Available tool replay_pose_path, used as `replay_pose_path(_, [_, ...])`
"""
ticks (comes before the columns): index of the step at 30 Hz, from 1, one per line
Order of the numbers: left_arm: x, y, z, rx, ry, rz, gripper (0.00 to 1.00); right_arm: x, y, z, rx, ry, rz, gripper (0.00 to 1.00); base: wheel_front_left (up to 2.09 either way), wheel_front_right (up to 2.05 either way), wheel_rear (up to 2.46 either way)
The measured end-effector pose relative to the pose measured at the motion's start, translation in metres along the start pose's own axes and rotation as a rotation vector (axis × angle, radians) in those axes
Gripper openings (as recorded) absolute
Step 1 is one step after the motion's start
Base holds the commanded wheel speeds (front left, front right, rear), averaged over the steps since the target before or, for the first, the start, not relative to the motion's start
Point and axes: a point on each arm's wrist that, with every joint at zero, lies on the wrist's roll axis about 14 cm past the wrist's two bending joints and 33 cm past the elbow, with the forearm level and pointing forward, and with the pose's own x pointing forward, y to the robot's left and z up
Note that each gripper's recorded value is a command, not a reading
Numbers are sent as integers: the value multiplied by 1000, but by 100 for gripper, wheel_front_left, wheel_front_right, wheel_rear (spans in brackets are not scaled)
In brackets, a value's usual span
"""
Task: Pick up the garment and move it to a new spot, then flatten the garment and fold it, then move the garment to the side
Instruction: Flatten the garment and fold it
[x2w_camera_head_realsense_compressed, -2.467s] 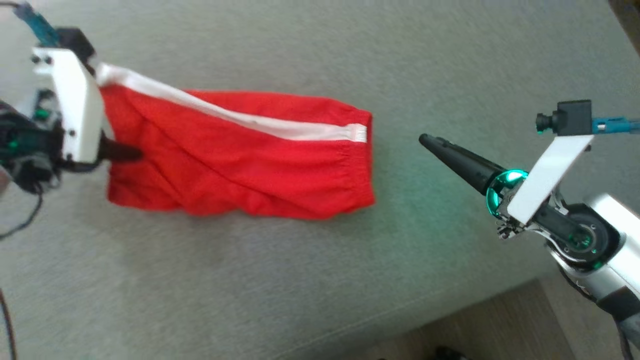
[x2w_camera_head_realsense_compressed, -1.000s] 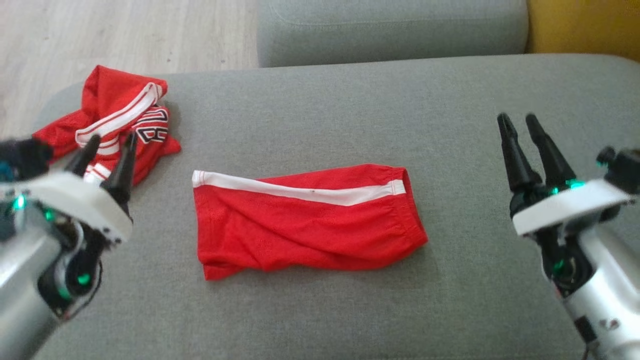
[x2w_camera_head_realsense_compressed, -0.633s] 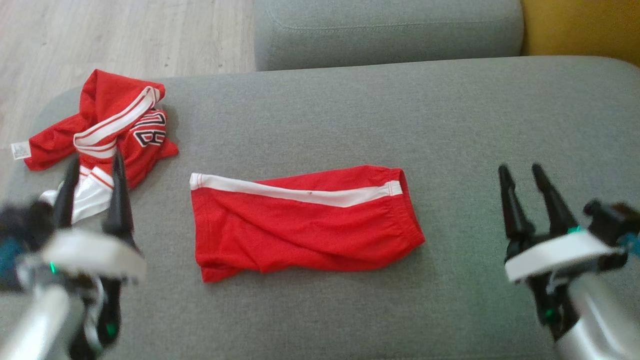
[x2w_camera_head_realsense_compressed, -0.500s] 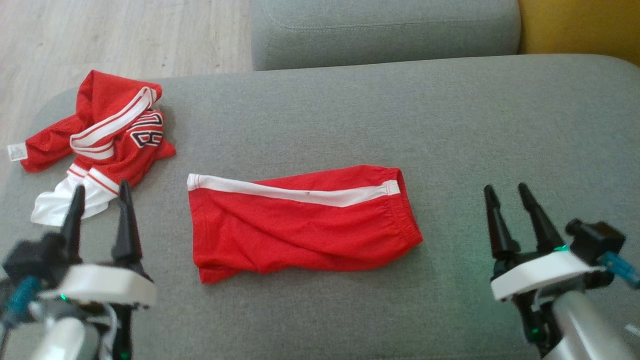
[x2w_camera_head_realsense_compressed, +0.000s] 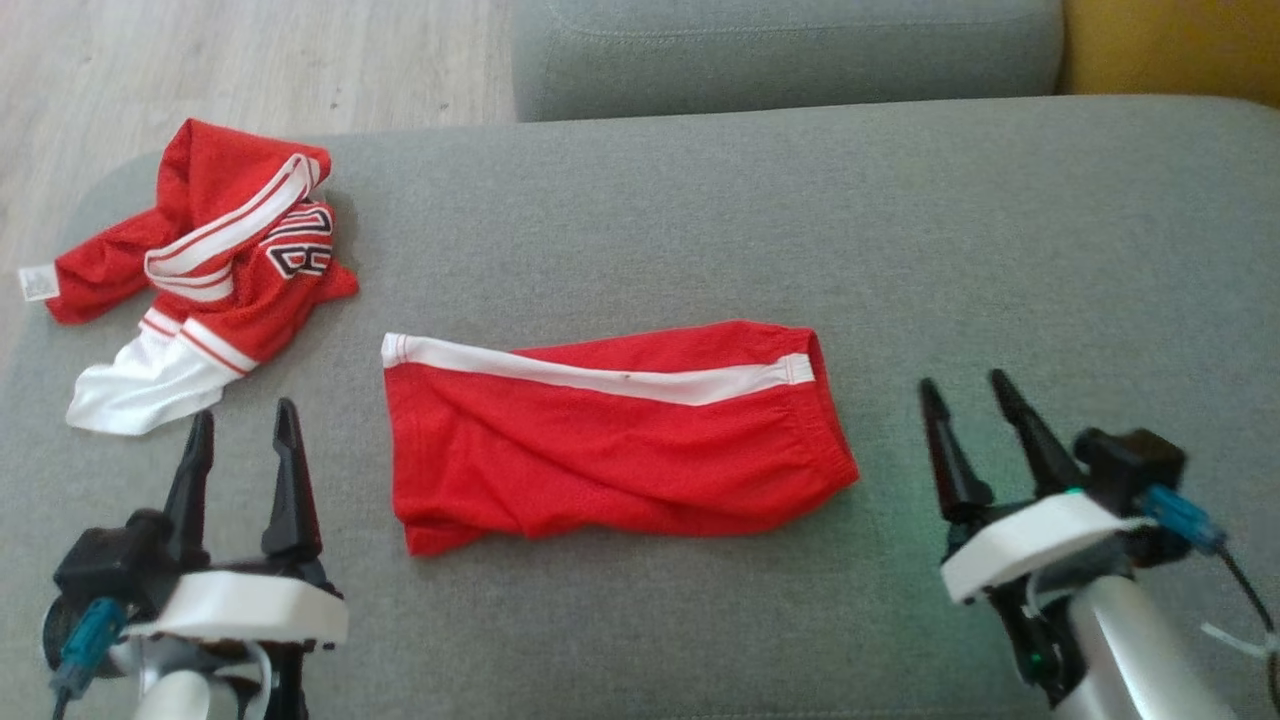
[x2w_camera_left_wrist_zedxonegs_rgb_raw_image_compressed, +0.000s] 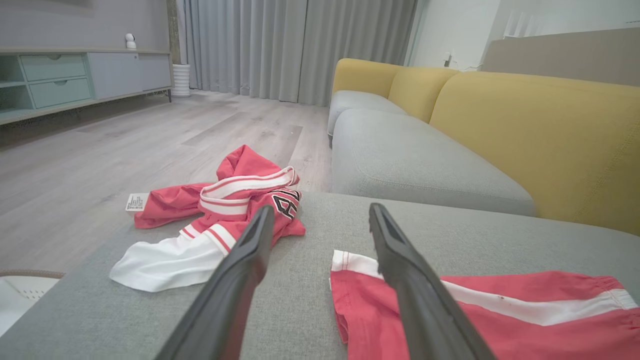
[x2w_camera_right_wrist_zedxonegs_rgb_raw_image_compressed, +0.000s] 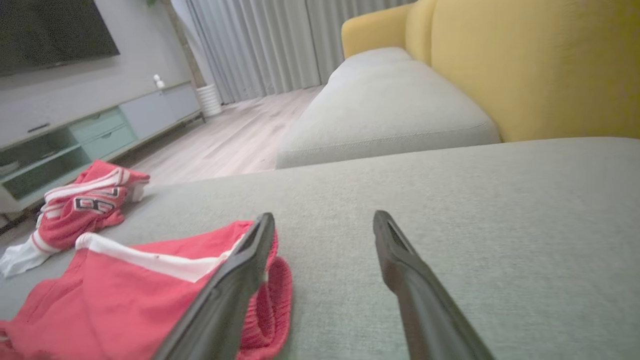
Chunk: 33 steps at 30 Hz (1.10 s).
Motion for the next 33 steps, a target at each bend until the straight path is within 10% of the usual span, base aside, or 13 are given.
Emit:
replay_pose_path(12, [-1, 6, -7, -52, 1, 38, 100, 41, 59, -31, -84, 254, 199, 100, 0, 0, 0])
replay_pose_path(33, [1, 38, -21, -30, 38, 112, 100, 47, 29, -109, 55, 631, 81, 100, 0, 0, 0])
